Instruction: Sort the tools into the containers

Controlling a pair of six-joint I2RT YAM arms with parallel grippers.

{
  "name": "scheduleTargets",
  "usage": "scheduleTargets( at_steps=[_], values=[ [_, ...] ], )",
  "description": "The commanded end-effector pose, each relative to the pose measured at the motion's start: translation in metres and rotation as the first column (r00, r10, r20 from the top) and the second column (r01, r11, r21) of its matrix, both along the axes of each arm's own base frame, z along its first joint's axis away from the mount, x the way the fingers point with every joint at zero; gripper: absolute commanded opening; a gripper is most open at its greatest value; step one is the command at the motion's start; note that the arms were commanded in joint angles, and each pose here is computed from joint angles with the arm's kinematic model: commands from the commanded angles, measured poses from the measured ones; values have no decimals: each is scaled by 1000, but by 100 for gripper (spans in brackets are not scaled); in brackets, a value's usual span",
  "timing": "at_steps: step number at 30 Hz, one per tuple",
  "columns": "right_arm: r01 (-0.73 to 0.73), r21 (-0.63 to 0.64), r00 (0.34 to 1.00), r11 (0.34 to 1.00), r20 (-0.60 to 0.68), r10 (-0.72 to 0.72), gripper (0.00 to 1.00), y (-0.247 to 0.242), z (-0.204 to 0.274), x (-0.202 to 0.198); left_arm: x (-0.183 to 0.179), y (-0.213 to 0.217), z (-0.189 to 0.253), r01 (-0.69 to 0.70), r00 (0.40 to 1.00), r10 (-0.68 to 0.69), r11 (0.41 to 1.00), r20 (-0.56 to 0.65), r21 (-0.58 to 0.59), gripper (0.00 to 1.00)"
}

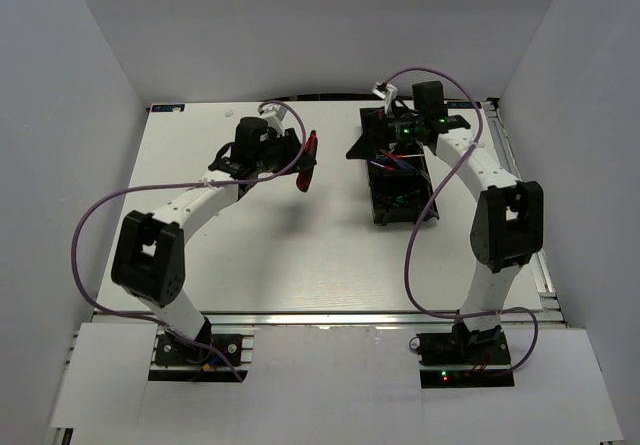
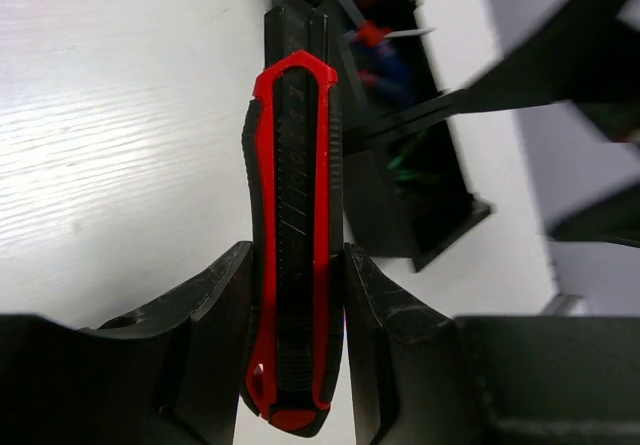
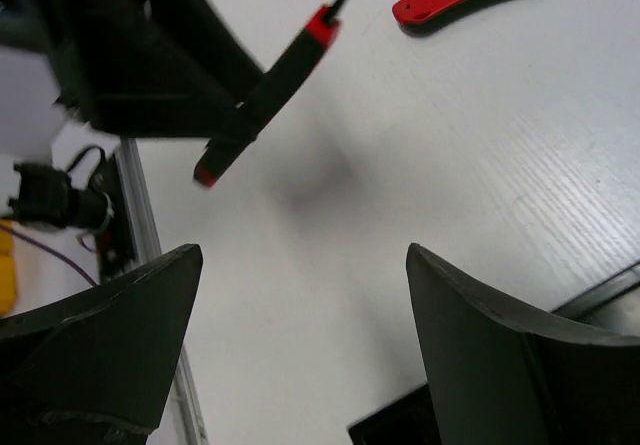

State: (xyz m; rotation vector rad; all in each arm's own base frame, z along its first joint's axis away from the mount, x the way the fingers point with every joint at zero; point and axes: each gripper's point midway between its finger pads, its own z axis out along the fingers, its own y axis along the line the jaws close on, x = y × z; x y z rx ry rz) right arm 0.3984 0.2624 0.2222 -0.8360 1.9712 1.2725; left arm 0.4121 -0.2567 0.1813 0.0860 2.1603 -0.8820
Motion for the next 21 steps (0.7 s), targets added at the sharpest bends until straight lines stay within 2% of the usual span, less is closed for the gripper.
scheduleTargets(
  at_steps=[1,3,8,12,17,21],
  values=[
    [176,32,981,984,-92,-173,90,23,26,28,-13,-17,34,22,999,-12,979,50,-202,5],
    [222,22,970,975,-104,-219,89,37,34,34,-17,-20,40,24,998,-11,975,61,-223,5],
    [269,67,935,961,-256,-244,89,59,41,37,-22,-22,45,32,997,-16,975,76,-220,5],
    [299,46,888,953,-380,-260,89,69,20,32,-22,-20,47,27,997,-10,976,81,-217,5],
    [310,13,871,951,-404,-278,89,74,3,26,-21,-22,47,30,997,-13,976,81,-218,5],
    [297,20,886,955,-379,-267,86,89,5,23,-21,-23,45,35,997,-19,976,76,-217,6]
  ],
)
